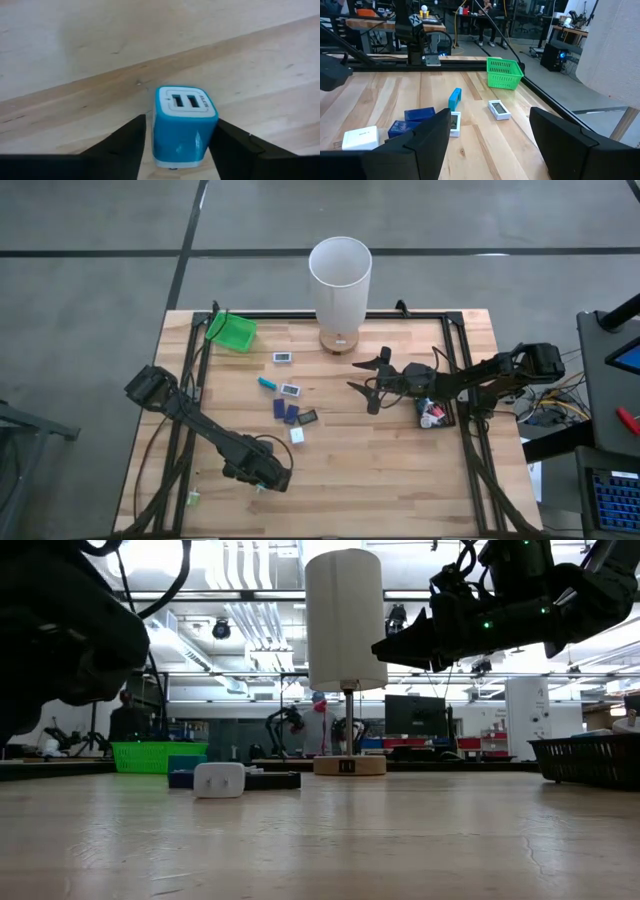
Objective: Pick & Place Office items
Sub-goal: Put the blue charger adapter into the black bin
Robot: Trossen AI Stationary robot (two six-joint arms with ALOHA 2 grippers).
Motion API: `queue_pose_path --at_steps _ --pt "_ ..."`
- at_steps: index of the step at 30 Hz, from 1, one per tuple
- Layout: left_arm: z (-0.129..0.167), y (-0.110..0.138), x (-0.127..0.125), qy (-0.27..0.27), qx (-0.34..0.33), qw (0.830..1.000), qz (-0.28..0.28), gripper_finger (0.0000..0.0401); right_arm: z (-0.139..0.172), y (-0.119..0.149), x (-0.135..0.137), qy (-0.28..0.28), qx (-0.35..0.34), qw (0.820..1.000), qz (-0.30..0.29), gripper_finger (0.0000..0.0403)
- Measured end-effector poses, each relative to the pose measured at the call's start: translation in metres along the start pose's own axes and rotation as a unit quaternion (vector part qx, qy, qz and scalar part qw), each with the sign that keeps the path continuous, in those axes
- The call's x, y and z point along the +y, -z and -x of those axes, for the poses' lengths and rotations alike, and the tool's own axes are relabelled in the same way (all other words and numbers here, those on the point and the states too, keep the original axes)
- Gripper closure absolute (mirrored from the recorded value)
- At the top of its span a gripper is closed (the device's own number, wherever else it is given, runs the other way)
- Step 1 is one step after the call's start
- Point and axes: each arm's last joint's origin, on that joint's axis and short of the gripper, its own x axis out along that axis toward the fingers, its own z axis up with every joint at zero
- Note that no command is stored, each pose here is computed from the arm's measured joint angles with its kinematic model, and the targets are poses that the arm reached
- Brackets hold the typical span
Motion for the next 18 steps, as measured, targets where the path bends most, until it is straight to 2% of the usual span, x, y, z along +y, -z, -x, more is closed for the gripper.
queue_pose_path --at_steps 7,14,18 --pt "-0.0021 -0.001 0.0016 -0.001 0.005 1.0 0.005 0.0253 0.0 0.0 0.0001 0.0 0.0 1.0 0.0 0.0143" --pt "-0.003 -0.0009 0.0011 0.006 0.01 1.0 -0.001 0.0235 0.0 0.0 0.0 0.0 0.0 1.0 0.0 0.014" --pt "-0.003 -0.0009 0.0011 0.006 0.01 1.0 -0.003 0.0241 0.0 0.0 0.0001 0.0 0.0 1.0 0.0 0.0136"
